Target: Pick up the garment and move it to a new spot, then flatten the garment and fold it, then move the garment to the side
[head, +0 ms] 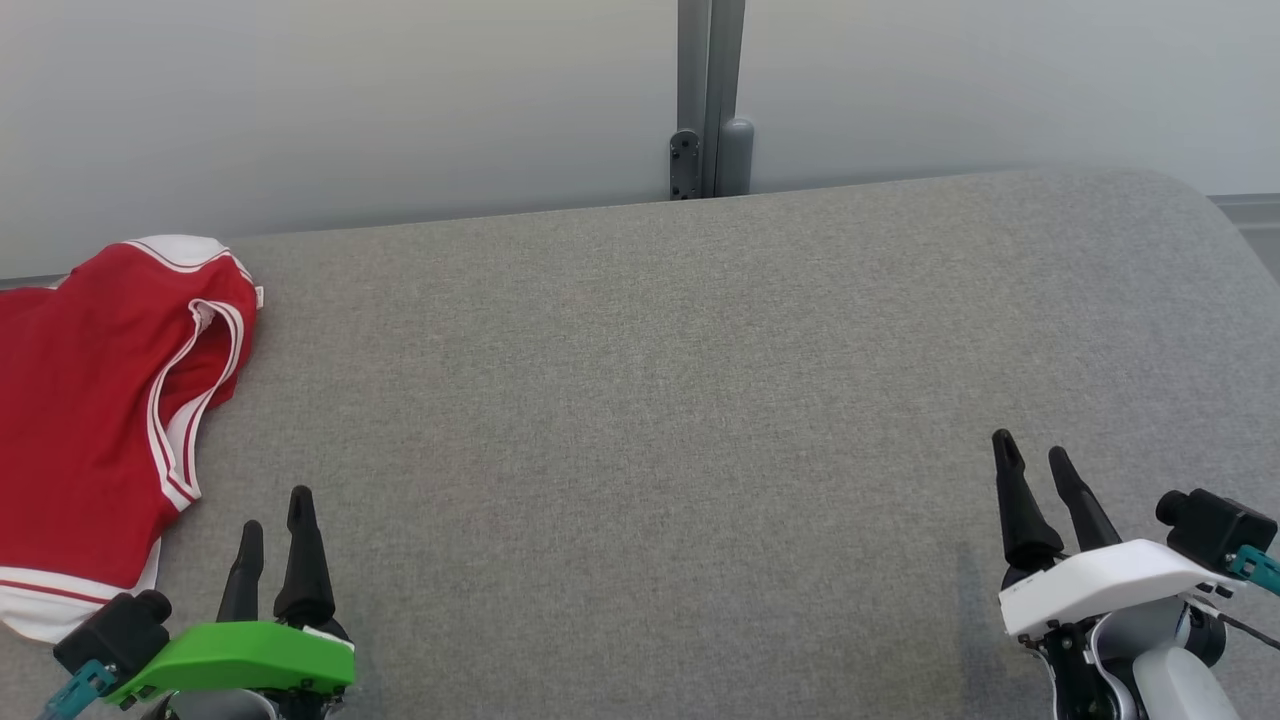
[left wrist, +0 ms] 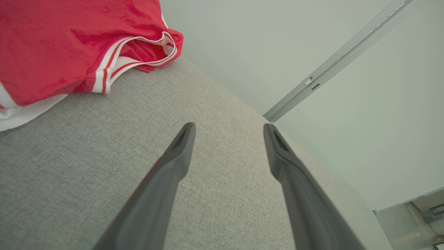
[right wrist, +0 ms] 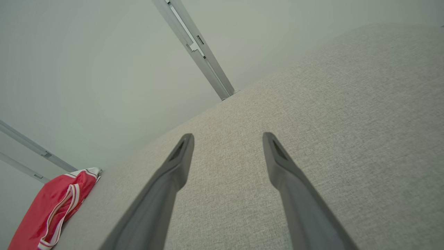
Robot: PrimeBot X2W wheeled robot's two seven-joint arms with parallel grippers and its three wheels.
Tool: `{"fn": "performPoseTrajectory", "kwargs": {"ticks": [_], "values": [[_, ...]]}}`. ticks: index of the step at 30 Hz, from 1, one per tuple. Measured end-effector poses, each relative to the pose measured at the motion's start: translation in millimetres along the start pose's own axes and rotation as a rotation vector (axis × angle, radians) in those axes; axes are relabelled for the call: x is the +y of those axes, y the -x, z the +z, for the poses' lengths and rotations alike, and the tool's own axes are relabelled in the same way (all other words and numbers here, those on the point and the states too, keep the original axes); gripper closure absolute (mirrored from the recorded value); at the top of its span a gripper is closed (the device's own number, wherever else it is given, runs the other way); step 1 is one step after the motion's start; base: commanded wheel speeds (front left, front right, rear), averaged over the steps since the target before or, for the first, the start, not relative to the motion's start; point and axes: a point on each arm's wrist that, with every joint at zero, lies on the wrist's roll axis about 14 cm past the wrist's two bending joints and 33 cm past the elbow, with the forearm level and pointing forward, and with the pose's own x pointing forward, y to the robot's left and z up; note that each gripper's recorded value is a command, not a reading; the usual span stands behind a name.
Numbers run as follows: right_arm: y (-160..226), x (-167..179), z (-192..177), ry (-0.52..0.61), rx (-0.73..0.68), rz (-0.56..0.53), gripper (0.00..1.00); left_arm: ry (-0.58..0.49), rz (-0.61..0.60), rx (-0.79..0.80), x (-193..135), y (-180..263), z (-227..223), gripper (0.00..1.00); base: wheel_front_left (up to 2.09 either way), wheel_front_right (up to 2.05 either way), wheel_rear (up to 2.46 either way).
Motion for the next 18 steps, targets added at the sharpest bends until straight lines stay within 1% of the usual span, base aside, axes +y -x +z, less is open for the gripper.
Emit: {"fn": "performPoseTrajectory", "kwargs": {"ticks": [14, 18], "values": [[0.4, 3.9, 0.3, 0.181, -0.011, 0.026, 0.0, -0.218, -0.033, -0.012, -1.7, 0.5, 1.4, 0.0, 0.0, 0.0, 0.0], [0.0, 6.2, 0.8, 0.23, -0.013, 0.041, 0.0, -0.264, -0.039, -0.01, -1.6, 0.4, 0.8, 0.0, 0.0, 0.0, 0.0]]}}
